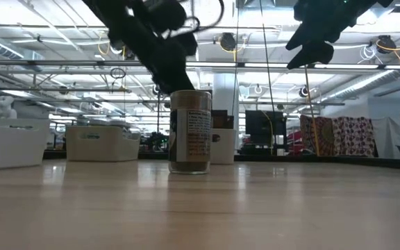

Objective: Sort spices by type
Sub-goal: Put the white seasoning bottle into the gray bin

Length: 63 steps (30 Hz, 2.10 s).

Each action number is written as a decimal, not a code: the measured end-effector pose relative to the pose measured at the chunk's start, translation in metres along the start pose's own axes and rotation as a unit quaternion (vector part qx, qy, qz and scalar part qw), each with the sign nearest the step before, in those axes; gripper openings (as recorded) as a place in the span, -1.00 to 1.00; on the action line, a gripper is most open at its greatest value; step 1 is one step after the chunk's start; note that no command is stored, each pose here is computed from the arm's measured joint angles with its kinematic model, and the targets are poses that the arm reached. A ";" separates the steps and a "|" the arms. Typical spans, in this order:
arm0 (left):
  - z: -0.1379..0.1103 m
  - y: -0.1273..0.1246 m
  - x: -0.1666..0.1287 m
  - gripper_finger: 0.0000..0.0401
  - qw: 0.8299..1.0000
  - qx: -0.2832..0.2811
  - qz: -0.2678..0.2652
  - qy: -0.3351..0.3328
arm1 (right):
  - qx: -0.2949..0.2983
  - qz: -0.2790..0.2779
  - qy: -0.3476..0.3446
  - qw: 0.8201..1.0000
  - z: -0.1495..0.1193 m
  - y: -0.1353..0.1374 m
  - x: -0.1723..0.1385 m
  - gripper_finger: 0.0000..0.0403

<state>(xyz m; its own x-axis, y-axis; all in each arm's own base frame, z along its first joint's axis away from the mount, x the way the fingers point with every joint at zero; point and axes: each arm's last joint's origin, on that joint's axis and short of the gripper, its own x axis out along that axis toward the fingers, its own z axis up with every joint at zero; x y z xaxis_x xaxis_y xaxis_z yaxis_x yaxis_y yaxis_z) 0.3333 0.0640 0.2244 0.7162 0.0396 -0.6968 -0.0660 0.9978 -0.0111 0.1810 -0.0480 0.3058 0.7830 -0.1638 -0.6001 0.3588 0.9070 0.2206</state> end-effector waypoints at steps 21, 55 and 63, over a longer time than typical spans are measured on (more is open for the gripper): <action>-0.020 0.041 -0.129 0.05 0.995 0.011 0.087 0.047 | -0.014 0.002 -0.009 1.000 0.002 0.000 0.000 0.59; -0.074 0.105 -0.118 0.08 0.975 -0.010 0.111 0.190 | 0.012 0.003 -0.009 1.000 0.002 0.000 0.000 0.59; -0.081 0.115 -0.093 0.09 0.972 0.005 0.089 0.217 | 0.016 0.003 -0.009 1.000 0.002 0.000 0.000 0.59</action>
<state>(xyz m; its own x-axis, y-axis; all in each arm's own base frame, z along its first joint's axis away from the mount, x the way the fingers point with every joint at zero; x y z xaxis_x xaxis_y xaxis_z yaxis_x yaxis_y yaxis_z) 0.2032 0.1711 0.2299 0.3337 0.1870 -0.9239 -0.1534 0.9778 0.1425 0.1821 -0.0482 0.3073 0.7938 -0.1651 -0.5853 0.3702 0.8948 0.2497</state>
